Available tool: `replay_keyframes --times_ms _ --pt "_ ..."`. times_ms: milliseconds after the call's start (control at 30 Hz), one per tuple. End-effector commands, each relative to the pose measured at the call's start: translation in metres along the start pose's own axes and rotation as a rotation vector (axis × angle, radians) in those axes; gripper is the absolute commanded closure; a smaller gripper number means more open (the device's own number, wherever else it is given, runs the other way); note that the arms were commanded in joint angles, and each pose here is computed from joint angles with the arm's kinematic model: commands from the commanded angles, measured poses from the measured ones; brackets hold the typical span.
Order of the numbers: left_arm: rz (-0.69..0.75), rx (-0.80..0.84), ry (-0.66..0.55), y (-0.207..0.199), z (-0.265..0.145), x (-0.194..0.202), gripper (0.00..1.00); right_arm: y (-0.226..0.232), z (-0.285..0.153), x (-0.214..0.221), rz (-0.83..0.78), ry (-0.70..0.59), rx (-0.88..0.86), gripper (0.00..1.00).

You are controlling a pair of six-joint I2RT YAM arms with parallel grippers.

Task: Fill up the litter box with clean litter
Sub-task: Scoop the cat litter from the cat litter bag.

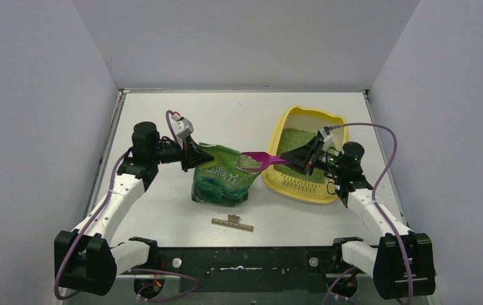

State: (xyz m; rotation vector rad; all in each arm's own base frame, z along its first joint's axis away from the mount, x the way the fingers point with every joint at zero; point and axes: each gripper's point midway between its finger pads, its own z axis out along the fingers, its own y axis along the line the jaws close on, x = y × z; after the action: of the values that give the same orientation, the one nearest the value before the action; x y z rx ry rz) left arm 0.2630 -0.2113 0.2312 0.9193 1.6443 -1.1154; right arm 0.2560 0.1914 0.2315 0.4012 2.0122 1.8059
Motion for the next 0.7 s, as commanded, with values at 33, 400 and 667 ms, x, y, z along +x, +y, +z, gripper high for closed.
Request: replay_keyframes --times_ms 33,400,667 --pt "0.05 0.036 -0.026 -0.005 0.002 -0.013 1.0 0.017 -0.011 -0.004 -0.07 -0.012 -0.038 1.0" --pt "0.05 0.034 -0.028 -0.005 0.002 -0.013 1.0 0.013 -0.023 -0.001 -0.071 -0.019 -0.011 1.0" --pt "0.042 0.035 -0.026 -0.004 0.003 -0.012 1.0 0.009 -0.022 -0.003 -0.046 -0.04 -0.009 1.0"
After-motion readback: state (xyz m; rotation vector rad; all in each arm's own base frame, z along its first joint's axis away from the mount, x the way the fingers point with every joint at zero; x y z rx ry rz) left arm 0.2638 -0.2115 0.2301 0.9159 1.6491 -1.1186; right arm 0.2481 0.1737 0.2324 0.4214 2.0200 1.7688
